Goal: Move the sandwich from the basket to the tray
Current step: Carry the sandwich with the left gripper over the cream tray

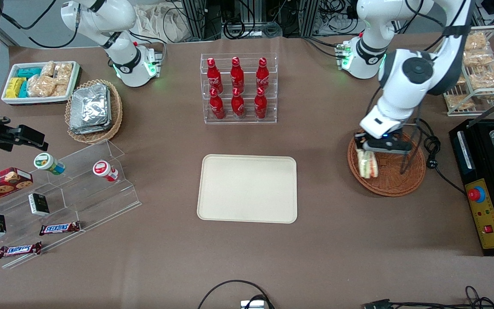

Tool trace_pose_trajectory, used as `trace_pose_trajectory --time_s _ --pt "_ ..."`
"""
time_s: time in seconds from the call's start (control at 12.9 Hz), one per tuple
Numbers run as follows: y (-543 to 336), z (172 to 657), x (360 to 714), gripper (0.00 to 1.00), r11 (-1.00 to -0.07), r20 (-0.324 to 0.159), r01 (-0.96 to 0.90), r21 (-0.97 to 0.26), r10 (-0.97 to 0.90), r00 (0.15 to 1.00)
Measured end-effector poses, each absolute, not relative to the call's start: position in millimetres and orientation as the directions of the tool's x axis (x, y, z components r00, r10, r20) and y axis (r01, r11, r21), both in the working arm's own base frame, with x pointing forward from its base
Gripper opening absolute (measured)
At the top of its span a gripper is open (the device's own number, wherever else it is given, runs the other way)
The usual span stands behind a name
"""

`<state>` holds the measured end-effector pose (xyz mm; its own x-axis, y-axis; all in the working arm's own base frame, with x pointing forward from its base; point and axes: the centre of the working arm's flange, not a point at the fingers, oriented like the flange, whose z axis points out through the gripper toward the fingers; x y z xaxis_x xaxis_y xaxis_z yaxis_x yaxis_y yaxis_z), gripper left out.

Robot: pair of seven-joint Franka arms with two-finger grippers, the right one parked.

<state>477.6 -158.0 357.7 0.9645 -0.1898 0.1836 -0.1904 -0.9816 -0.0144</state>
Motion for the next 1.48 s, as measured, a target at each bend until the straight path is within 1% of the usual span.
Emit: trace_pose_trajectory --time_s 0.16,0.39,0.54,0.7,1.17,1.48 --pt "-197.1 355.5 486.5 0.16 -0.968 0.185 -0.252 0.011 -0.246 0.951" --pt "-243.8 348.4 503.7 0.16 -0.955 0.184 -0.29 0.068 -0.274 0.944" --pt "-277.2 340.4 513.7 0.16 -0.949 0.179 -0.297 0.103 -0.276 0.944" --pt "-301.0 326.7 522.6 0.16 -0.957 0.173 -0.274 0.097 -0.255 0.951" --pt "-359.1 265.8 543.0 0.16 -0.973 0.13 -0.203 0.114 -0.188 0.973" --pt "-380.6 237.1 543.1 0.16 -0.968 0.096 -0.213 0.136 -0.201 0.975"
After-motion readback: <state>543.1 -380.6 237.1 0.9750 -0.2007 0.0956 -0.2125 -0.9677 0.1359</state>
